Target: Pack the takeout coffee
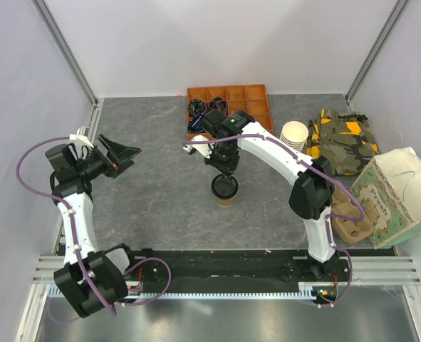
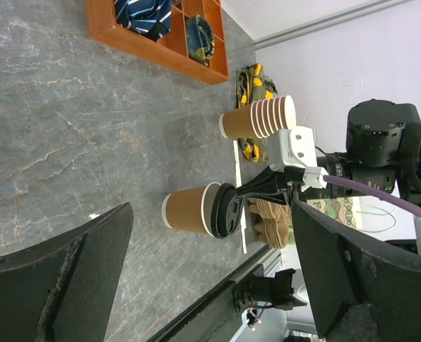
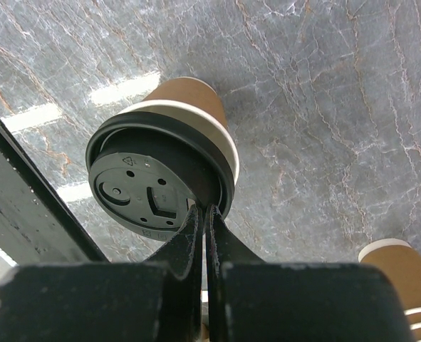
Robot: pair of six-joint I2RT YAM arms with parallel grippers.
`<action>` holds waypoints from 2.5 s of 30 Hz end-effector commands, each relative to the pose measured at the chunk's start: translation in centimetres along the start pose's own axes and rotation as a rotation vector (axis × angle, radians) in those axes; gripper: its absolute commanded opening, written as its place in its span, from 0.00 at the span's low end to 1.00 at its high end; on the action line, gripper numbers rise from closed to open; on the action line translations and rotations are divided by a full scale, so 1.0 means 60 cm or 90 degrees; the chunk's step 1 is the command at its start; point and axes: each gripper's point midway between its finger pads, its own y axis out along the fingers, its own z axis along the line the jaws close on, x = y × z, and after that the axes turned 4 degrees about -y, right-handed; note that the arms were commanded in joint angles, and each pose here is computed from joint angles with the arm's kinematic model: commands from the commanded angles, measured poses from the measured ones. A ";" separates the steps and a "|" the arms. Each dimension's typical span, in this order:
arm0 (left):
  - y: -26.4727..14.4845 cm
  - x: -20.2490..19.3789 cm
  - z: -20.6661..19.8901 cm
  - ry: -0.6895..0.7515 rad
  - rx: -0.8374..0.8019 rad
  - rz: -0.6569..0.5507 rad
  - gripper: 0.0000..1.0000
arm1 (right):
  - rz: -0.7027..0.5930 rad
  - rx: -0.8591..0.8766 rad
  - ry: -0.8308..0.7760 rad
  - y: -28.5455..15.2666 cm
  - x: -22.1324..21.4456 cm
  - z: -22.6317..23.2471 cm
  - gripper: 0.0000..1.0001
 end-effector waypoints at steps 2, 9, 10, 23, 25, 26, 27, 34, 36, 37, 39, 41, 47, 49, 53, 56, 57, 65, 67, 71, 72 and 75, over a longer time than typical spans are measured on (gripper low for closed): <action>-0.004 -0.008 -0.014 0.035 -0.031 0.009 1.00 | -0.004 0.002 -0.001 0.002 0.011 -0.002 0.01; -0.003 -0.010 -0.012 0.032 -0.033 0.012 1.00 | 0.000 0.005 -0.002 0.009 0.010 -0.002 0.07; -0.003 -0.009 -0.012 0.034 -0.034 0.011 1.00 | 0.001 0.007 -0.002 0.010 0.009 -0.002 0.09; -0.001 -0.012 -0.007 0.027 -0.035 0.013 1.00 | -0.012 0.004 -0.001 0.004 0.018 -0.003 0.45; 0.000 -0.013 -0.010 0.032 -0.041 0.018 1.00 | -0.028 -0.006 -0.002 -0.011 0.027 -0.007 0.51; 0.000 -0.015 -0.012 0.037 -0.046 0.023 1.00 | -0.038 -0.010 -0.001 -0.019 0.032 -0.008 0.53; 0.001 -0.014 -0.016 0.044 -0.053 0.028 1.00 | -0.050 -0.015 0.001 -0.029 0.037 -0.010 0.55; 0.042 -0.043 -0.037 0.187 -0.021 0.108 1.00 | -0.210 0.016 0.089 -0.133 0.042 -0.045 0.58; 0.069 -0.060 -0.048 0.278 0.007 0.136 1.00 | -0.278 0.082 0.110 -0.152 0.049 -0.031 0.53; 0.076 -0.072 -0.052 0.303 0.003 0.151 1.00 | -0.295 0.112 0.157 -0.156 0.025 -0.029 0.50; 0.088 -0.103 -0.078 0.358 -0.053 0.175 1.00 | -0.370 0.181 0.173 -0.167 0.032 -0.011 0.42; 0.094 -0.114 -0.125 0.411 -0.146 0.157 1.00 | -0.390 0.226 0.235 -0.161 0.006 0.006 0.38; 0.116 -0.224 -0.167 0.289 -0.273 0.336 1.00 | -0.513 0.325 0.328 -0.157 0.022 0.035 0.17; 0.128 -0.258 -0.168 0.296 -0.275 0.369 1.00 | -0.517 0.348 0.360 -0.140 0.014 0.048 0.11; 0.152 -0.297 -0.160 0.298 -0.276 0.366 1.00 | -0.523 0.377 0.383 -0.117 0.018 0.052 0.06; 0.167 -0.328 -0.141 0.250 -0.265 0.407 0.95 | -0.506 0.399 0.400 -0.089 0.015 0.055 0.05; 0.173 -0.336 -0.131 0.236 -0.255 0.419 0.92 | -0.503 0.400 0.401 -0.084 0.015 0.056 0.04; 0.191 -0.343 -0.121 0.189 -0.242 0.420 0.85 | -0.456 0.432 0.431 -0.019 -0.008 0.064 0.02; 0.192 -0.347 -0.118 0.182 -0.240 0.426 0.82 | -0.447 0.439 0.433 -0.008 -0.013 0.069 0.01; 0.191 -0.354 -0.110 0.168 -0.234 0.432 0.73 | -0.423 0.448 0.448 0.023 -0.026 0.070 0.00; 0.191 -0.354 -0.109 0.168 -0.234 0.431 0.71 | -0.418 0.448 0.450 0.030 -0.028 0.072 0.00; 0.190 -0.354 -0.109 0.177 -0.235 0.427 0.61 | -0.406 0.445 0.458 0.044 -0.034 0.070 0.00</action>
